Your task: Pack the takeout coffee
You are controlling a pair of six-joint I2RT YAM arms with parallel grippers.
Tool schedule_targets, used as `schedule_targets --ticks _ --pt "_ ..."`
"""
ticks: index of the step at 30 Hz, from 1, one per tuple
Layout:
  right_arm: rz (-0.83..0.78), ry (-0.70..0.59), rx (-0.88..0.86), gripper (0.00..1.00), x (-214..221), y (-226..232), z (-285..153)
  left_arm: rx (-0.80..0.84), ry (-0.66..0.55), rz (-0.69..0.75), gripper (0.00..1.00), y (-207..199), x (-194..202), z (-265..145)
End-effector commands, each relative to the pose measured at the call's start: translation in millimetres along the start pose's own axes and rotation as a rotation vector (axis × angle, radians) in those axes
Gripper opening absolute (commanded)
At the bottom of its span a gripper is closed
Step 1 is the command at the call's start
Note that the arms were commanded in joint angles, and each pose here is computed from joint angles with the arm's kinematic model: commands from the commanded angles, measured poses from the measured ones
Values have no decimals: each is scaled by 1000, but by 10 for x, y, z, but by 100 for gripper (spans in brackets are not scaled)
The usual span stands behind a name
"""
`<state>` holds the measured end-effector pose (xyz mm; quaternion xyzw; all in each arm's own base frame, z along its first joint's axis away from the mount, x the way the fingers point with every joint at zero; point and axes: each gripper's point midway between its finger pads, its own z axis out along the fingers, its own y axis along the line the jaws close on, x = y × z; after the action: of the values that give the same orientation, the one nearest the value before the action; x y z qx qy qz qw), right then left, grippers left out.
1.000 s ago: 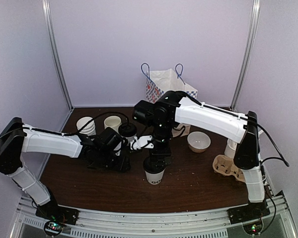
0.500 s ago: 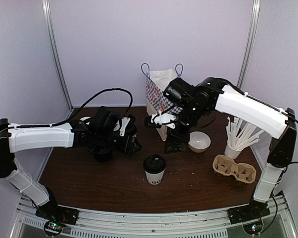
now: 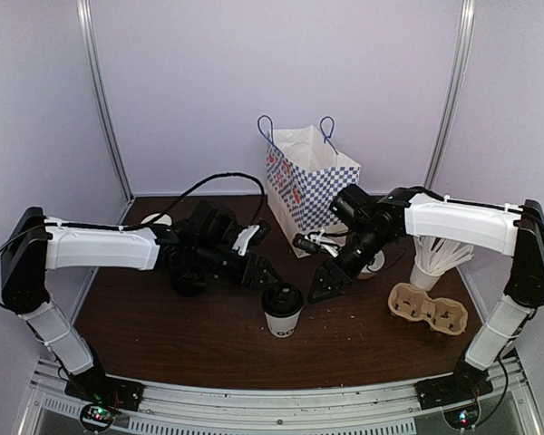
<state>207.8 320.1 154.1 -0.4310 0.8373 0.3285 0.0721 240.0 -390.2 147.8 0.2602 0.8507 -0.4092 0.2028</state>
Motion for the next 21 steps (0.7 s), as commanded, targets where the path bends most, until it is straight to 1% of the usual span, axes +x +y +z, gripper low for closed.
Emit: schedule_targets --ticks 1,4,6,10,13,19,21 --pt "62 -62 -118 65 -188 61 117 74 11 -9 59 -89 0 89" --pt "84 -51 -152 64 -210 35 187 64 47 -18 57 -39 85 144" --pt "131 -45 -170 62 -227 20 224 51 67 -24 55 11 147 169" --pt "169 -29 -197 54 -224 -15 294 31 96 -34 52 90 248 205" --pt "195 -19 -206 51 -213 -41 337 42 112 -42 50 104 302 238" --pt "241 6 -220 41 -168 -110 439 42 122 -42 47 126 341 257" --pt "265 20 -199 39 -134 -181 487 39 127 -46 46 142 363 265"
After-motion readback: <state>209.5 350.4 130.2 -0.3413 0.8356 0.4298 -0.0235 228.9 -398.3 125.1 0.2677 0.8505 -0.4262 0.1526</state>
